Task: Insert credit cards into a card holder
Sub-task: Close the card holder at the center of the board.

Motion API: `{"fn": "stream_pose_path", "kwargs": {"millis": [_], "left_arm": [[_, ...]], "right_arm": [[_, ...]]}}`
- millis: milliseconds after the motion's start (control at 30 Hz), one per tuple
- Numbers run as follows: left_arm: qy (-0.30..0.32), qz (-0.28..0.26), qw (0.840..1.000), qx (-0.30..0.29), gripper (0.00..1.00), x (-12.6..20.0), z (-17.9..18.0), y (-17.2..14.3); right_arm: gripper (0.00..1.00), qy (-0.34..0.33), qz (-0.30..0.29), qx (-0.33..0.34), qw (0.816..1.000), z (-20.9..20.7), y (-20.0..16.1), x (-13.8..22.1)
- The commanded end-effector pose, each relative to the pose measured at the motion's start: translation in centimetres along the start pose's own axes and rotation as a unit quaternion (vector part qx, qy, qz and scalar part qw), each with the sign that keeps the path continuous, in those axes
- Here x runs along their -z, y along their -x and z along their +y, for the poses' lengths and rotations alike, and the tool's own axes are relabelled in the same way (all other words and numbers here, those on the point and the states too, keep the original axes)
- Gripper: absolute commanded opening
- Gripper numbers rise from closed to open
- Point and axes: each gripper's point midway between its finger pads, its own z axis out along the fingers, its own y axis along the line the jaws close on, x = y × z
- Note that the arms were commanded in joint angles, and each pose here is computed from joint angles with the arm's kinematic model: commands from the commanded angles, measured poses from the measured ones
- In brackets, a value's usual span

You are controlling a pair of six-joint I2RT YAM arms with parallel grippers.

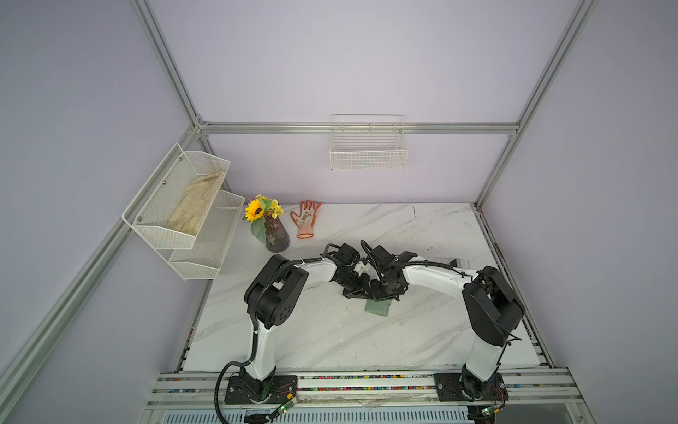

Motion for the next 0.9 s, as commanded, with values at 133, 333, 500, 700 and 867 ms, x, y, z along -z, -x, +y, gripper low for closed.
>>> {"fn": "stream_pose_path", "kwargs": {"millis": [133,333,500,700,867], "left_arm": [[0.067,0.033,0.996,0.051,0.02,-1.3,4.4,-2.8],[0.066,0.033,0.996,0.051,0.02,-1.3,4.4,-2.8],[0.066,0.032,0.996,0.051,0.02,-1.3,4.4,-2.7],[0.066,0.033,0.996,0.051,0.02,-1.3,4.4,-2.7],[0.066,0.034,0.996,0.053,0.02,-1.3,4.5,-2.7]], "right_arm": [[0.03,-0.017,0.025,-0.006,1.0,-1.4,-1.6,-1.3],[0.03,-0.026,0.032,-0.017,0.999,-2.5,-2.0,-1.6],[0.03,-0.038,0.04,-0.03,0.998,-3.3,-2.3,-1.8],[0.03,-0.054,0.06,-0.04,0.996,-4.7,-3.4,-2.5],[0.03,-0.057,0.071,-0.038,0.995,-5.1,-3.7,-3.0]]}}
